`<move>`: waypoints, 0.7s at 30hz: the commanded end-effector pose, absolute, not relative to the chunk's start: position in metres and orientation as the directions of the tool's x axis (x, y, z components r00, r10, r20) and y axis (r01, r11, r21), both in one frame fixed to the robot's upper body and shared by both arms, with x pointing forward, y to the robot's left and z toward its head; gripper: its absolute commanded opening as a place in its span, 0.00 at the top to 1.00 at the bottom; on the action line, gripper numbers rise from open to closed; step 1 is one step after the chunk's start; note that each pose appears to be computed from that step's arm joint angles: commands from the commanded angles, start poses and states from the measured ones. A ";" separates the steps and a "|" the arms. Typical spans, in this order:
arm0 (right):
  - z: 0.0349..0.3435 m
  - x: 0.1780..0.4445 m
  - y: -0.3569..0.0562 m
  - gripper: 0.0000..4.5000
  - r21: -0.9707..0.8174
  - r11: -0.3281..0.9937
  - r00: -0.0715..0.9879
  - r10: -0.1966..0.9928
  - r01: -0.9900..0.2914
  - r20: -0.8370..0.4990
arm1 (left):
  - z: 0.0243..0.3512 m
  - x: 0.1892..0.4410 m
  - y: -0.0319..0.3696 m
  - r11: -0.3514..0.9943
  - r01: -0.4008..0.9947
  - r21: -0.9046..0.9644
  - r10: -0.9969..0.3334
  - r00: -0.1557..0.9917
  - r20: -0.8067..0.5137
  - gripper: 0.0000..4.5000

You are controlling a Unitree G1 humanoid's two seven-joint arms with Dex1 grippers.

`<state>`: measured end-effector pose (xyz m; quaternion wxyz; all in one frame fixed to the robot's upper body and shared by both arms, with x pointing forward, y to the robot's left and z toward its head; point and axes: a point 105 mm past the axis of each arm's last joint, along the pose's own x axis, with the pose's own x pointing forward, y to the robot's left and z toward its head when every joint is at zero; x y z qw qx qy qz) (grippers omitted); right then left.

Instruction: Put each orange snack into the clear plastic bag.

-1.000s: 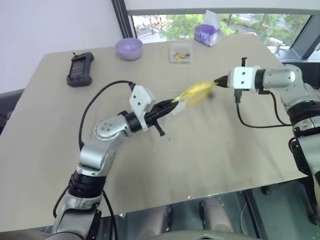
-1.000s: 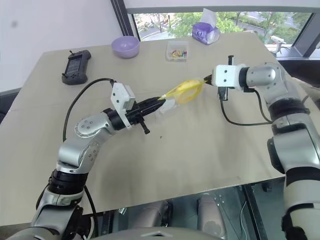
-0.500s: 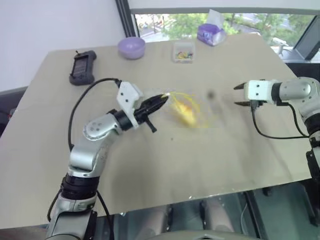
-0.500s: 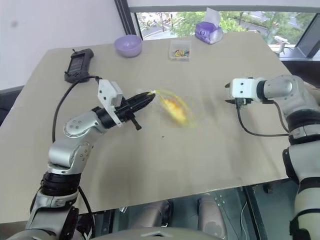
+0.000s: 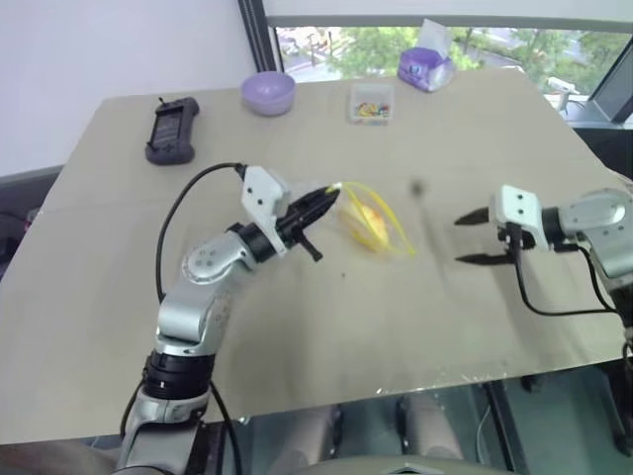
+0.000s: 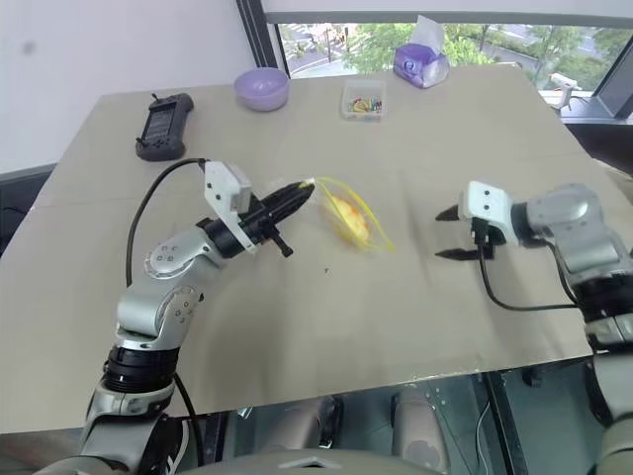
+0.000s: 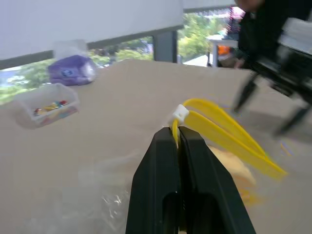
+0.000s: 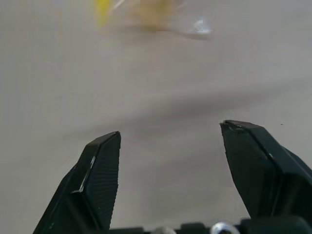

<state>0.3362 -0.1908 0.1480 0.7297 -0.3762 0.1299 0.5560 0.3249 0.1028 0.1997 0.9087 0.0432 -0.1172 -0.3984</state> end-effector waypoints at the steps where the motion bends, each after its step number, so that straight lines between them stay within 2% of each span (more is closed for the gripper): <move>1: 0.156 0.310 -0.183 0.20 -0.324 0.146 0.320 0.743 -0.935 -0.588 | 0.208 0.326 0.108 0.733 0.678 0.065 -0.669 0.698 0.256 1.00; 3: 0.152 0.308 -0.181 0.20 -0.342 0.177 0.356 0.735 -0.923 -0.578 | 0.203 0.324 0.106 0.730 0.681 0.060 -0.672 0.699 0.244 1.00; 5: 0.156 0.318 -0.178 0.20 -0.367 0.267 0.436 0.728 -0.891 -0.529 | 0.200 0.322 0.105 0.727 0.684 0.057 -0.676 0.699 0.233 1.00; 11: 0.163 0.347 -0.167 0.20 -0.440 0.392 0.573 0.698 -0.808 -0.429 | 0.196 0.326 0.108 0.722 0.688 0.067 -0.684 0.698 0.212 1.00; 15: 0.166 0.356 -0.155 0.20 -0.463 0.409 0.595 0.704 -0.786 -0.388 | 0.196 0.327 0.109 0.723 0.688 0.068 -0.684 0.698 0.211 1.00; 21: 0.156 0.352 -0.128 0.20 -0.482 0.328 0.539 0.739 -0.812 -0.404 | 0.197 0.327 0.108 0.721 0.689 0.070 -0.686 0.695 0.215 1.00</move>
